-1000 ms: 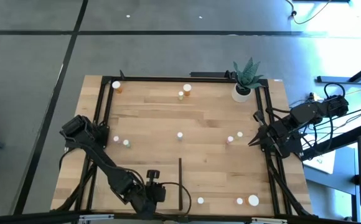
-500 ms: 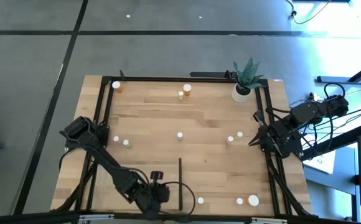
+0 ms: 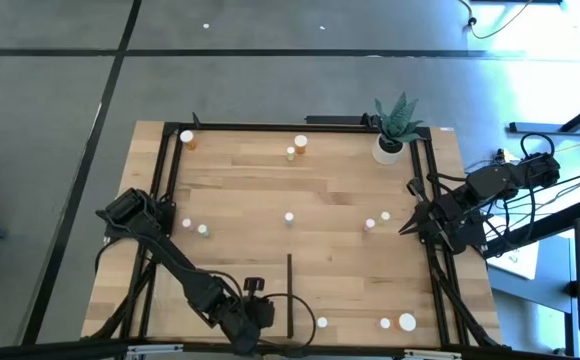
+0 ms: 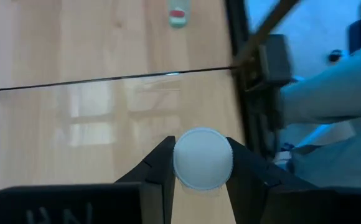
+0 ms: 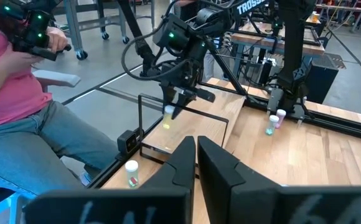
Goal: Pick and place medicine bottles onto shelf by color
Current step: Put the center yellow pill bottle on the shelf
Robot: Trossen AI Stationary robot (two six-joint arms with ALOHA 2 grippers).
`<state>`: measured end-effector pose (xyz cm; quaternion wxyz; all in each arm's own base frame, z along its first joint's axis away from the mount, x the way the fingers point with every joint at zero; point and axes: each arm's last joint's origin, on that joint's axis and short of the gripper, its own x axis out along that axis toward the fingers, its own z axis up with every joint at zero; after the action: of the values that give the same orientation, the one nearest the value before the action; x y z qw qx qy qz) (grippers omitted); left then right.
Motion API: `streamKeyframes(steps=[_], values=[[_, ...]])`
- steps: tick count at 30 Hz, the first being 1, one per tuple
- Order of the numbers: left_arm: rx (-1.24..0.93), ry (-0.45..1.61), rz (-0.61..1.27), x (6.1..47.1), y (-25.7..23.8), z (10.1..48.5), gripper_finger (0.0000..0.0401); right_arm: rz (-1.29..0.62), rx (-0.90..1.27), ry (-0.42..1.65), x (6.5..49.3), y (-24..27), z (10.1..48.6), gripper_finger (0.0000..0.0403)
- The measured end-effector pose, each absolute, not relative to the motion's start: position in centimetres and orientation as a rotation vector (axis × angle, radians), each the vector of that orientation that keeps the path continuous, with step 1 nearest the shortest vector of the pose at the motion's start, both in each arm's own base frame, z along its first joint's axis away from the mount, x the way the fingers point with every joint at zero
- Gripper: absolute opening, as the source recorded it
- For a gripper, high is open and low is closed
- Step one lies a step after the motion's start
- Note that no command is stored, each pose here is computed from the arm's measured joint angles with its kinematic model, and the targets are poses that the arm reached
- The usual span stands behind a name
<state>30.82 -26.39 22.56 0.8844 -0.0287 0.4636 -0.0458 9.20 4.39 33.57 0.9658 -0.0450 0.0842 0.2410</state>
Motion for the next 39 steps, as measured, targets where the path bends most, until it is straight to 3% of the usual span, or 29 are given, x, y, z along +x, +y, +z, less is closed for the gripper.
streamKeyframes(steps=[39], values=[[-0.065, 0.998, -0.028, 30.9, -26.7, 21.0, 0.0098, 0.488, -0.09, 0.17, 9.2, 4.4, 33.6, 0.0022]])
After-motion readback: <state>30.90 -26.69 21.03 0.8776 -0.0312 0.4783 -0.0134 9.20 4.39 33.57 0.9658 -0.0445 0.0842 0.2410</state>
